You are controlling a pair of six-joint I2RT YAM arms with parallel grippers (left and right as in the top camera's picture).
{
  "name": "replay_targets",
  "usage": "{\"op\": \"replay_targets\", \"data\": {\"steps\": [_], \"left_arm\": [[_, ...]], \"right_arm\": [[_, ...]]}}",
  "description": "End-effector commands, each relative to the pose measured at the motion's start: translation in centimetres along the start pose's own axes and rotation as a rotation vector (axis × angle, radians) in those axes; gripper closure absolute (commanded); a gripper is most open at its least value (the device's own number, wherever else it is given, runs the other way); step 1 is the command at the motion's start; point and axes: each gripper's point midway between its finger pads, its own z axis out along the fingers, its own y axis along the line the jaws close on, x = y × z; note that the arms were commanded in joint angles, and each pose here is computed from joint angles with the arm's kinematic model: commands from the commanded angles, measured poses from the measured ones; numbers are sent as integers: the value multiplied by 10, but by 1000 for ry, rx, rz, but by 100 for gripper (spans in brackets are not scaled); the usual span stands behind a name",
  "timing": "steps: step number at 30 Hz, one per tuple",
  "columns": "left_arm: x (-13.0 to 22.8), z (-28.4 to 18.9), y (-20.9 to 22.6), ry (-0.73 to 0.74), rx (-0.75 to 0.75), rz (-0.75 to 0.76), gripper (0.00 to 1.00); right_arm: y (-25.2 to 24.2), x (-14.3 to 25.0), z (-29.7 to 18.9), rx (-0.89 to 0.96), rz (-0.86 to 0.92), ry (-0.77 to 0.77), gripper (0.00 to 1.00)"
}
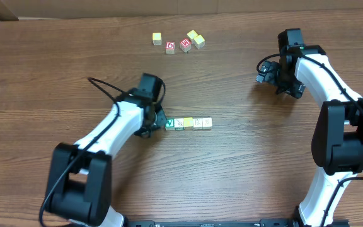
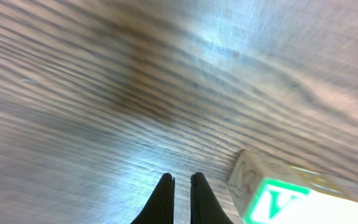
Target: Flip 5 blocks
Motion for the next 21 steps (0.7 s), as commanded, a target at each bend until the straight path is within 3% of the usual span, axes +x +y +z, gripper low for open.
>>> {"op": "replay_targets", "data": {"steps": [1,14,20,21], "left_arm": [[-23,-47,-9,-97,66,24,96],[1,-134,8,-180,158,52,96],[14,-151,19,-181,155,78,96],[17,-150,21,-170,147,79,96]], "right_arm": [[4,-7,-4,-16,-4,-18,0],[15,-23,-6,-66,7,-80,0],[37,28,-11,-226,-2,166,0],[39,30,-14,-240,-8,178,5]]}}
